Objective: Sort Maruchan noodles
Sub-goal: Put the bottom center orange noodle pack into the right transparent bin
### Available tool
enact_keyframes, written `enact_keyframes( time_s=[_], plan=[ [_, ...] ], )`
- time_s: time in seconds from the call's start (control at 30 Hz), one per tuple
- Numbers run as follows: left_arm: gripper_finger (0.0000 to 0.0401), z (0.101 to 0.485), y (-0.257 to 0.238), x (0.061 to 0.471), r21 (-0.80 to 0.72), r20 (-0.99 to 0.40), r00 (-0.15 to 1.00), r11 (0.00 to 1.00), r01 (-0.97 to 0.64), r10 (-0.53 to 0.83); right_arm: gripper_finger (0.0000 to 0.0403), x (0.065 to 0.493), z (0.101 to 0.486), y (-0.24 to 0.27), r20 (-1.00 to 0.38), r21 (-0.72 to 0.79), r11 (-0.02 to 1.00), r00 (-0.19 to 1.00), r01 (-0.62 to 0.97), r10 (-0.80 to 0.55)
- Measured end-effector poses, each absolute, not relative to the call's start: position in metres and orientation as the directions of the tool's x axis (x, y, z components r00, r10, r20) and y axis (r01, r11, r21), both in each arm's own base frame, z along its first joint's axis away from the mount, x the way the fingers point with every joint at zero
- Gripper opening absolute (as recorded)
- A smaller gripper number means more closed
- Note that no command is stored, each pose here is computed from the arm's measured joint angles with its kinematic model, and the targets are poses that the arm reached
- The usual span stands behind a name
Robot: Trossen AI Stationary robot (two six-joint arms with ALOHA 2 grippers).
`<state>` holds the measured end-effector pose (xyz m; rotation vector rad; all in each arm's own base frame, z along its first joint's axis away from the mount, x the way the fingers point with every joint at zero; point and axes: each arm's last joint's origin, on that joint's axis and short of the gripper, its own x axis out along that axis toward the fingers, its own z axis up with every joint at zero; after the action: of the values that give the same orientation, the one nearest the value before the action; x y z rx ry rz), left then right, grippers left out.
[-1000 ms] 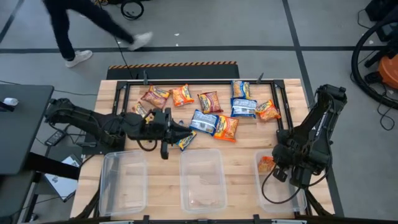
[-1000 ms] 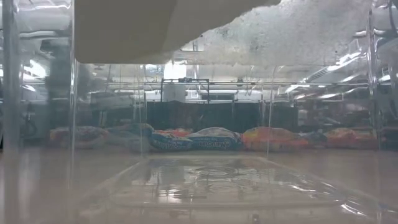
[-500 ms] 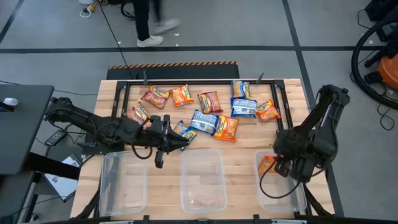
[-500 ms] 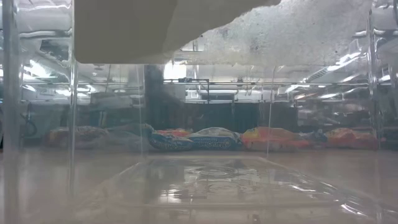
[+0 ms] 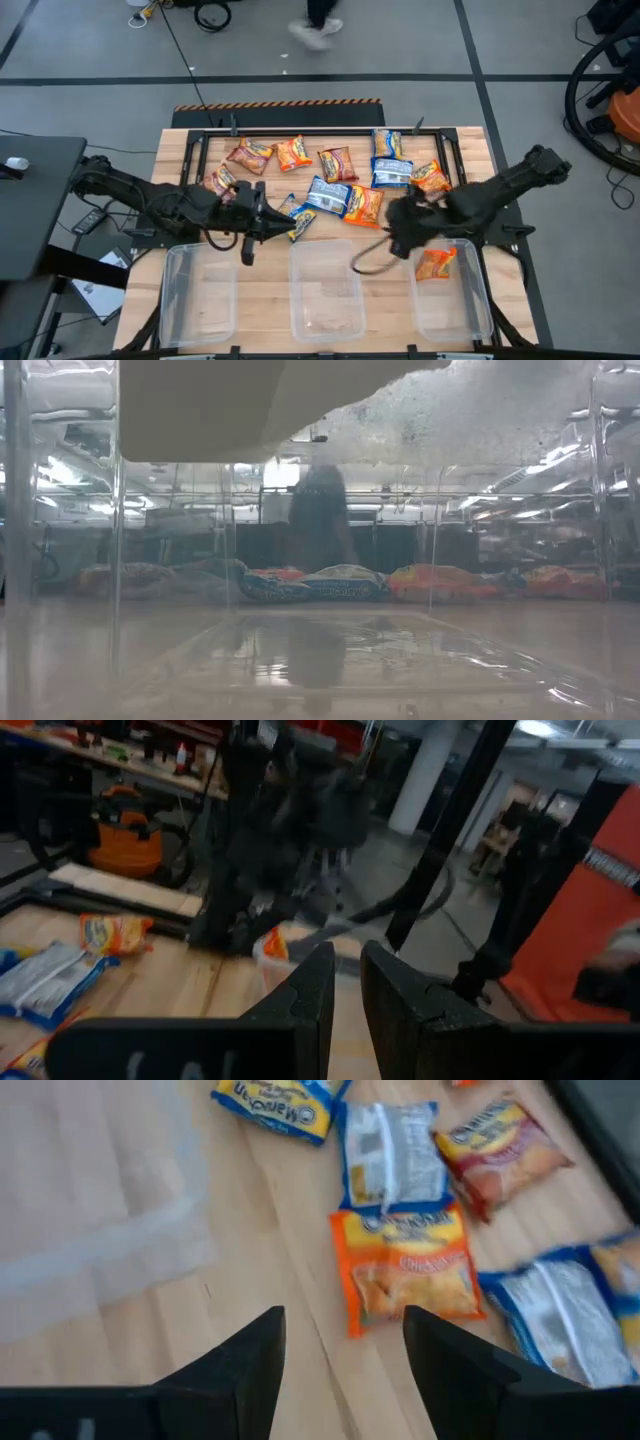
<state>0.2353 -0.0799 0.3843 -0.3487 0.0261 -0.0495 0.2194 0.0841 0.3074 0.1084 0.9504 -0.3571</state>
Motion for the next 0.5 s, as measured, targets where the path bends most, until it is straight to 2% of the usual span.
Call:
enact_keyframes(
  time_s=[0.27,0.37,0.5],
  plan=[
    [0.0057,0.389,-0.076,0.217,-0.358,-0.047,0.997,0.933,0.042,-0.063,0.0240,0.261,0.264,0.040,-0.926,-0.026,0.959,0.354,0.280,-0.129],
    [0.0057,0.387,-0.076,0.216,-0.350,-0.073,0.995,0.936,0.033,-0.063,0.0242,0.259,0.236,0.018,-0.948,0.054,0.939,0.312,0.340,-0.058],
    [0.0057,0.386,-0.075,0.216,-0.363,-0.086,0.994,0.932,0.025,-0.060,0.0240,0.251,0.199,-0.007,-0.953,0.087,0.884,0.297,0.460,-0.060]
  ],
)
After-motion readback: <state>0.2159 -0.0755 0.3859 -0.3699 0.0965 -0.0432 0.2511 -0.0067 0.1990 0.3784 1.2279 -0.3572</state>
